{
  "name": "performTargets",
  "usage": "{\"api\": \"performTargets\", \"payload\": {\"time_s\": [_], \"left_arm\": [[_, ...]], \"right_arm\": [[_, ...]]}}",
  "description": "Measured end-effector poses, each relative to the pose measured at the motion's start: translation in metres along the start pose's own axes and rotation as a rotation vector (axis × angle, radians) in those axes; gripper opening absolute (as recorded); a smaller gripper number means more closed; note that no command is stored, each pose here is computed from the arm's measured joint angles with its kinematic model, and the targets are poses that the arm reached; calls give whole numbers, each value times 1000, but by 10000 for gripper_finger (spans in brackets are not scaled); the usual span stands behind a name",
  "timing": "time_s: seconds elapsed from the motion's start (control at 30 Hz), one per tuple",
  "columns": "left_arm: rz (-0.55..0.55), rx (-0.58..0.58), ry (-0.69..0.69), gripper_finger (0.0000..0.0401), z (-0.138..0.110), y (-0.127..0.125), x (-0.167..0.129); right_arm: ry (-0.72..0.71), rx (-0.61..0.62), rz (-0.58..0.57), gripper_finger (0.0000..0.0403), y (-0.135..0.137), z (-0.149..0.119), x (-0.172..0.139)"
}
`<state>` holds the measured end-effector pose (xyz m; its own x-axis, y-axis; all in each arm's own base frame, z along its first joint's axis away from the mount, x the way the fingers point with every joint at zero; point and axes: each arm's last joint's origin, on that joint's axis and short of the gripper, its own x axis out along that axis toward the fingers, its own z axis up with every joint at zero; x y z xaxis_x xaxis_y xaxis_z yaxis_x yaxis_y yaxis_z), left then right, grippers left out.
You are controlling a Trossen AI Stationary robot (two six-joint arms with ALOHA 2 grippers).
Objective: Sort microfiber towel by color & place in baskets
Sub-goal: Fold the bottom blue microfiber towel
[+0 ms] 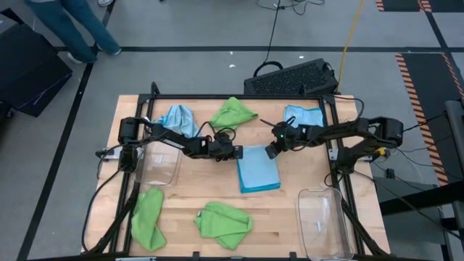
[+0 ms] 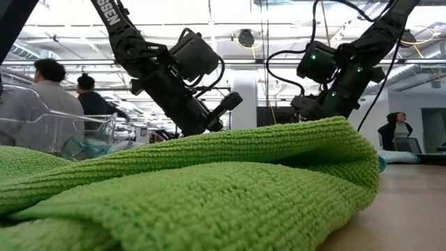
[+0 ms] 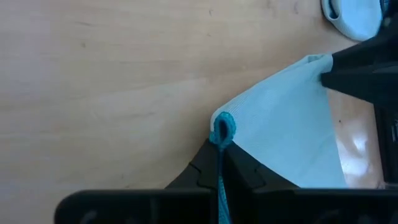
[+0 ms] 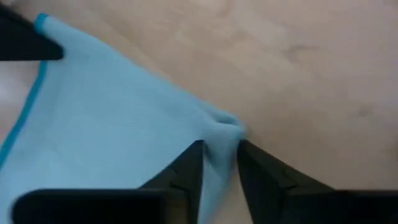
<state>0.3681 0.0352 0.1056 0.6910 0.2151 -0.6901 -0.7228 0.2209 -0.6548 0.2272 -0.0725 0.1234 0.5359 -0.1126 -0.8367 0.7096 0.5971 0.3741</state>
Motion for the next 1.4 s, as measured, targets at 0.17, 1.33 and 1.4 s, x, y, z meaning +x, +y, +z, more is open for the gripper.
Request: {"api": "performTargets", "payload": {"time_s": [0.17, 1.33, 1.4], "left_arm": [[-1, 29, -1, 9, 1, 0, -1], [35, 268, -80, 14, 51, -8, -40], [28, 280, -72, 7, 46, -10, -40]], "right_arm": [[-5, -25, 119, 12, 6, 4, 14], [-284, -209, 206, 6, -9, 43, -36], [-269, -225, 213, 6, -5, 39, -41]]}}
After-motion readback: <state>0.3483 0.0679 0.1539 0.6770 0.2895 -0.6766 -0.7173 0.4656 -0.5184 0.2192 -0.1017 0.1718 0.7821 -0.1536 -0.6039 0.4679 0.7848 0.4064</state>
